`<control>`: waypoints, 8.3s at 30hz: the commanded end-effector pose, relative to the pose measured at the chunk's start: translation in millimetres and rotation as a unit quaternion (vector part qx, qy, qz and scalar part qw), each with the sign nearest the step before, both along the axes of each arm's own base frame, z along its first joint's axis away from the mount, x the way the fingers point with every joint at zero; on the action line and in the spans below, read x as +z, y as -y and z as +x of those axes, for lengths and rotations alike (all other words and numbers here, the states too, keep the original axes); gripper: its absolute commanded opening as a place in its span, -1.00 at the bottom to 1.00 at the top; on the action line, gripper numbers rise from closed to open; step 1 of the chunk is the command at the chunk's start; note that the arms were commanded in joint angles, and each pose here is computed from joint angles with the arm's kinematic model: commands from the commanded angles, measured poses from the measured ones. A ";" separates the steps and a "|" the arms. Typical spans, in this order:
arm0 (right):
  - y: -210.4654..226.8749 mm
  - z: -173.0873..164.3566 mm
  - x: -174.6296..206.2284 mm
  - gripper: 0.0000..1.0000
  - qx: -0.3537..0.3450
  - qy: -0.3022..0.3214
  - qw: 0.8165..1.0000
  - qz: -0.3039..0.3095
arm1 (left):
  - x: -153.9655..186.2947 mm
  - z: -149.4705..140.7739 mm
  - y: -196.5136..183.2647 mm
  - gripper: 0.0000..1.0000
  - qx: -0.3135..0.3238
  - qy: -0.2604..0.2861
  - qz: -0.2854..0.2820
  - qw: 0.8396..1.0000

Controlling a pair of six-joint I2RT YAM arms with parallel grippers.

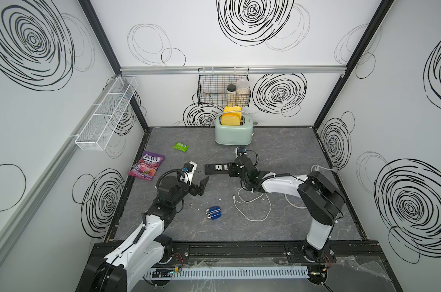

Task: Charge the electric shaver
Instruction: Insert the plug into the socket, then pick up the charging cable from the center of the board.

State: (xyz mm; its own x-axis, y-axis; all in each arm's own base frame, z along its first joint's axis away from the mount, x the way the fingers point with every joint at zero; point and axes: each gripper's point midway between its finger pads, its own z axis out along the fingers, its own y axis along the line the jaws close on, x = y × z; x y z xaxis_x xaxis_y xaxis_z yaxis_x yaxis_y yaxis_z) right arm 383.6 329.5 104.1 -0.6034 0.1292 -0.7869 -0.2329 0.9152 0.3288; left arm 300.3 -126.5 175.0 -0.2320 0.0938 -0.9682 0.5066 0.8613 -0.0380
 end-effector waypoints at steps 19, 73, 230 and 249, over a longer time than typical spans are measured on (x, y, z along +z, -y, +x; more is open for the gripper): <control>-11.0 17.9 -27.5 -1.00 0.008 -0.028 0.998 -0.061 | -1.9 2.0 8.1 0.94 -0.030 -0.002 0.012 0.999; 3.8 -35.6 -108.8 -1.00 0.020 -0.123 0.972 -0.200 | -1.8 4.2 7.3 0.94 -0.025 -0.007 0.017 1.000; 48.0 -189.6 78.5 -1.00 0.483 0.331 0.741 -0.328 | 14.5 -65.9 162.1 -0.95 -0.440 -0.209 -0.079 0.870; 51.6 -175.1 129.1 -0.14 0.354 0.475 0.780 -0.201 | 34.7 -49.5 149.0 -1.00 -0.419 -0.259 -0.140 0.859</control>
State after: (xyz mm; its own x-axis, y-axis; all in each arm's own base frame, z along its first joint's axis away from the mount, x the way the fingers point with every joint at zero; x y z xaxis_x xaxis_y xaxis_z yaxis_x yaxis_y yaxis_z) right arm 206.4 271.3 194.1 0.3915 -0.4734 -0.7891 -0.7343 0.3560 -0.5779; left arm 248.7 -273.7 192.8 -0.5952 0.2354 -0.7683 0.8036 0.1725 -0.5697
